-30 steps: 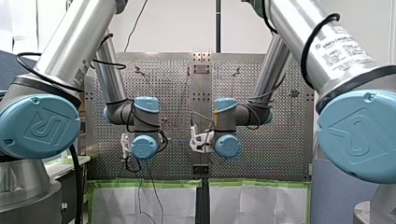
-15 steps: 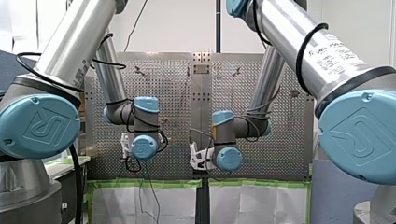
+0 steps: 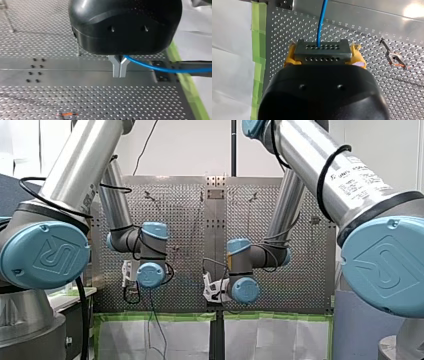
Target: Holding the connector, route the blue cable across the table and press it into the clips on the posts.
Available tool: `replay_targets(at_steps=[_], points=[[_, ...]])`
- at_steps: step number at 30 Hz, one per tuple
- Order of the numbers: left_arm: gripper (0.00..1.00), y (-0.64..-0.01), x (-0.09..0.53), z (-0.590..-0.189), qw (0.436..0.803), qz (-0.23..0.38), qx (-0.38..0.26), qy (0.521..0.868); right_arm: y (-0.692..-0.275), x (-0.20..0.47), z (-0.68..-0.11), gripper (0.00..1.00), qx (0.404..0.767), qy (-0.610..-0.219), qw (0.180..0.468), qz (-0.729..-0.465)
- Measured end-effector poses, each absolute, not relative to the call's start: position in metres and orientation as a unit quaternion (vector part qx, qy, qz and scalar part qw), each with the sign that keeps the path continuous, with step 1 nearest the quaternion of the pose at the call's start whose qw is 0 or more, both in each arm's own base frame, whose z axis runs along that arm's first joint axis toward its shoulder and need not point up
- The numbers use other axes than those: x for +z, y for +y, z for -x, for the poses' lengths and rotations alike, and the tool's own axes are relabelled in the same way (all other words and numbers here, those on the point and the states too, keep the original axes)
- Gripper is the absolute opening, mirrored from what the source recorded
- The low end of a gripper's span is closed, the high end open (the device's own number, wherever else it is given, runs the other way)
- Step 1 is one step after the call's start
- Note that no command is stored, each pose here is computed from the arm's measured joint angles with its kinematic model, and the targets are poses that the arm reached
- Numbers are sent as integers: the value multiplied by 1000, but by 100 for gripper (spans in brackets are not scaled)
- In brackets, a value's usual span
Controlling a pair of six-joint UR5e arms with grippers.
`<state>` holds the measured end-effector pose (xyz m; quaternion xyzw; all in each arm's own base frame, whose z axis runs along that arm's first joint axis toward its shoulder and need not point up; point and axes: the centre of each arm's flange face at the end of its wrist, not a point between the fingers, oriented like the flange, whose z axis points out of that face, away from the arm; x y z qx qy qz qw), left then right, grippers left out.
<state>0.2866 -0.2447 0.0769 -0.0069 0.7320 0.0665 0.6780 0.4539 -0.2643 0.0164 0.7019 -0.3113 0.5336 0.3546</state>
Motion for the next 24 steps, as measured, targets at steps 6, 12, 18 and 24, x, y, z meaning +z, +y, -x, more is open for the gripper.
replay_targets(at_steps=[6,12,18,24], points=[[0,-243,75,-283,666,-4,77,742,-264,16,-454,0,534,-311,355,-702],[0,-243,74,-283,665,-5,78,743,-264,16,-454,0,534,-311,355,-702],[0,-244,83,-284,667,-3,73,741,-275,29,-458,0,539,-312,358,-696],[0,-240,101,-290,672,29,68,737,-289,64,-477,0,570,-314,342,-678]])
